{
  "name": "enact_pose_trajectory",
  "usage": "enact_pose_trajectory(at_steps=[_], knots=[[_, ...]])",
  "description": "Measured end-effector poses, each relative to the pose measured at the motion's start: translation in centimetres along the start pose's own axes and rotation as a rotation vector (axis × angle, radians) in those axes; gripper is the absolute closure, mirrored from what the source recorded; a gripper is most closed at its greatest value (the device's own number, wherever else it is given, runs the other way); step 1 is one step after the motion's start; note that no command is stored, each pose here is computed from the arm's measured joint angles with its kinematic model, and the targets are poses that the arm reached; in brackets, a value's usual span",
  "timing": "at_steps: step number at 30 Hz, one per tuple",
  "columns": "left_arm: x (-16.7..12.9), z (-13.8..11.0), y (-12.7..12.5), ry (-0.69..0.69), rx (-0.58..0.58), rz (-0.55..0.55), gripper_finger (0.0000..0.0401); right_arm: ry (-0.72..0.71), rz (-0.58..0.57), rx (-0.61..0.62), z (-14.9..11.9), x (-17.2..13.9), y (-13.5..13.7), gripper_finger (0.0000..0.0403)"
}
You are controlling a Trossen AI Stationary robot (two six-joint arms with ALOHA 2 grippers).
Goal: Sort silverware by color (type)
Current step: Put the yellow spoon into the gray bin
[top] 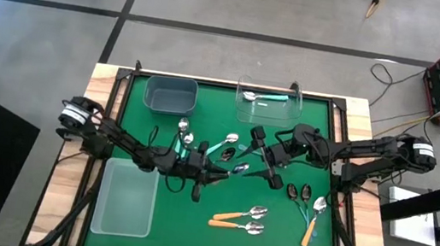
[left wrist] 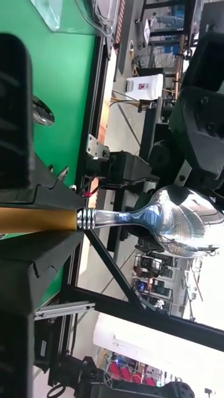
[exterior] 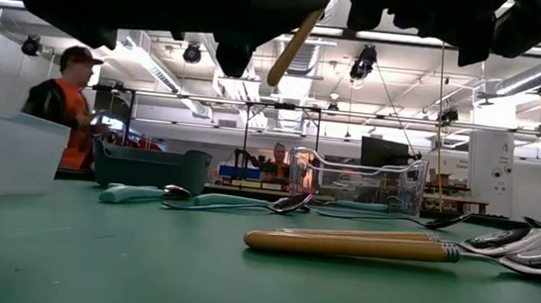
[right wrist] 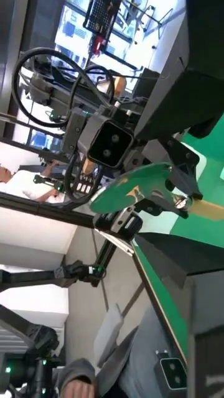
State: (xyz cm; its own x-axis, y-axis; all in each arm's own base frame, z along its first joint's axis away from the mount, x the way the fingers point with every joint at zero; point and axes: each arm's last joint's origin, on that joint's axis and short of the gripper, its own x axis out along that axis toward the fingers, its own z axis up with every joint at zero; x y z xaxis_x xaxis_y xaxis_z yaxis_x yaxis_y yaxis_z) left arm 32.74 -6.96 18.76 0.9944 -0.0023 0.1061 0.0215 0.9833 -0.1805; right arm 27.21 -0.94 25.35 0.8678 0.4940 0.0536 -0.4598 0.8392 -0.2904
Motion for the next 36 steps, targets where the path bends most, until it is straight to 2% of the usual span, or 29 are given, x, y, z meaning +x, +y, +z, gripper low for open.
enact_pose_trajectory(at_steps=[20, 36], knots=[[0.21, -0.04, 0.26, -0.005, -0.009, 0.008, 0.0375, -0.025, 0.005, -0.058, 0.29, 0.15, 0.18, 0.0238], [0.2, -0.1, 0.21, 0.001, -0.007, 0.002, 0.0375, -0.03, 0.0, -0.095, 0.36, 0.15, 0.15, 0.038]])
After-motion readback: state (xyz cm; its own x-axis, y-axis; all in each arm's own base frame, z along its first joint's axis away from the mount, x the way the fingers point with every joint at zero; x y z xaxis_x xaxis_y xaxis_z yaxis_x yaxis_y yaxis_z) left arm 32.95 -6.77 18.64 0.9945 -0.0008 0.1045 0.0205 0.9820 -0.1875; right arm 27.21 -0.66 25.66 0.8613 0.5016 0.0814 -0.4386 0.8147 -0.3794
